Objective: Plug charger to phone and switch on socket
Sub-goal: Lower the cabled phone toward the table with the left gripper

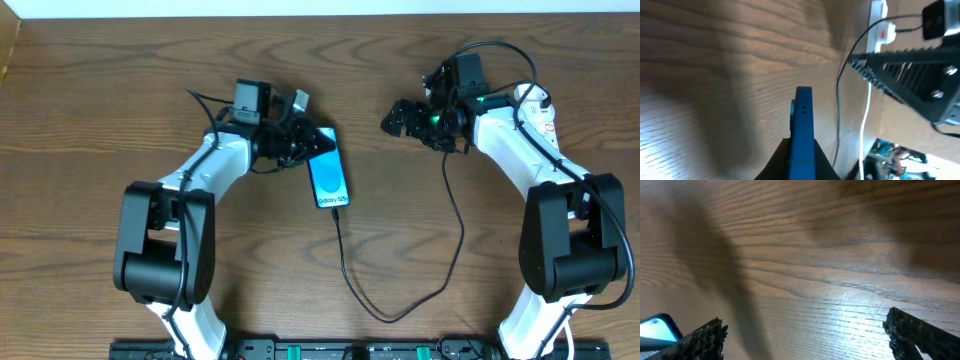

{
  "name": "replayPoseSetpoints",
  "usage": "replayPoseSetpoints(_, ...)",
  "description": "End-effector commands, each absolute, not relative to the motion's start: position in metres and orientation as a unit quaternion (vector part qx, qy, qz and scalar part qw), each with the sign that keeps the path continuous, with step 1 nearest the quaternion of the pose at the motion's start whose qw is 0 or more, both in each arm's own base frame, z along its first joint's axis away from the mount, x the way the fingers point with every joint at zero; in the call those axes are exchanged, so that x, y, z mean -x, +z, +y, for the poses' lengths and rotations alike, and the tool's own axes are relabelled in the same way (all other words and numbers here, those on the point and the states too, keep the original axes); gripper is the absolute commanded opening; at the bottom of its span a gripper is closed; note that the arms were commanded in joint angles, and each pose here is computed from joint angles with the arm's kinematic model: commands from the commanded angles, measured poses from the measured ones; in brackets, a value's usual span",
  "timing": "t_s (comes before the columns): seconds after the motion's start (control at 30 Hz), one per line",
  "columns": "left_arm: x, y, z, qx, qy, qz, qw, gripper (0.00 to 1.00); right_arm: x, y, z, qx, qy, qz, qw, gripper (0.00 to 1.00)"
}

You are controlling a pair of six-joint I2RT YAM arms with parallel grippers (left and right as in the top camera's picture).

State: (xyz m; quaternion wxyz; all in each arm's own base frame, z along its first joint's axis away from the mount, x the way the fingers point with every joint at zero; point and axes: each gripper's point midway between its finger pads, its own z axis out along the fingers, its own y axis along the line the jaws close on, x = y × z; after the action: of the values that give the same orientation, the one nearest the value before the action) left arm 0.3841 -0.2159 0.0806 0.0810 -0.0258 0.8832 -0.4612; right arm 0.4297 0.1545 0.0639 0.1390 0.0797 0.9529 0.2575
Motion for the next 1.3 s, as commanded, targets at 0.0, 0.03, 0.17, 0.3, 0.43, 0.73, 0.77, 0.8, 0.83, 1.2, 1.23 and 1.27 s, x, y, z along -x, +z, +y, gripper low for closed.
replayPoseSetpoints(0.0,-0.38,0.091,-0.231,-0.02,-0.458,0.883,0.101,0.07,-0.433,0.074,0.152,-0.073,0.258,0.951,0.154,0.99)
replayPoseSetpoints(0.03,-0.377,0.09,-0.237,-0.027,-0.454,0.885,0.1,0.07,-0.433,0.074,0.152,-0.073,0.258,0.951,0.154,0.99)
replayPoseSetpoints(0.17,-0.371,0.086,-0.248,-0.039,-0.442,0.891,0.098,0.07,-0.433,0.074,0.152,-0.073,0.258,0.951,0.154,0.99)
replayPoseSetpoints(0.3,-0.366,0.08,-0.259,-0.05,-0.424,0.899,0.1,0.07,-0.433,0.074,0.152,-0.073,0.258,0.951,0.154,0.99)
replayPoseSetpoints(0.43,-0.362,0.076,-0.263,-0.051,-0.423,0.9,0.092,0.07,-0.433,0.074,0.152,-0.073,0.258,0.951,0.154,0.99)
replayPoseSetpoints(0.73,-0.358,0.053,-0.261,-0.034,-0.415,0.907,0.062,0.07,-0.433,0.074,0.152,-0.073,0.258,0.951,0.154,0.99)
replayPoseSetpoints(0.77,-0.358,0.051,-0.261,-0.031,-0.414,0.908,0.059,0.08,-0.433,0.074,0.152,-0.073,0.258,0.951,0.154,0.99)
replayPoseSetpoints(0.8,-0.357,0.049,-0.261,-0.029,-0.414,0.908,0.056,0.07,-0.433,0.074,0.152,-0.073,0.258,0.951,0.154,0.99)
replayPoseSetpoints(0.83,-0.357,0.047,-0.261,-0.027,-0.413,0.909,0.054,0.07,-0.433,0.074,0.152,-0.073,0.258,0.951,0.154,0.99)
replayPoseSetpoints(1.2,-0.352,0.022,-0.26,-0.011,-0.404,0.914,0.025,0.08,-0.433,0.074,0.152,-0.073,0.258,0.951,0.154,0.99)
replayPoseSetpoints(1.23,-0.351,0.02,-0.26,-0.01,-0.403,0.915,0.022,0.08,-0.433,0.074,0.152,-0.073,0.258,0.951,0.154,0.99)
replayPoseSetpoints(1.27,-0.351,0.018,-0.259,-0.009,-0.402,0.915,0.02,0.07,-0.433,0.074,0.152,-0.073,0.258,0.951,0.154,0.99)
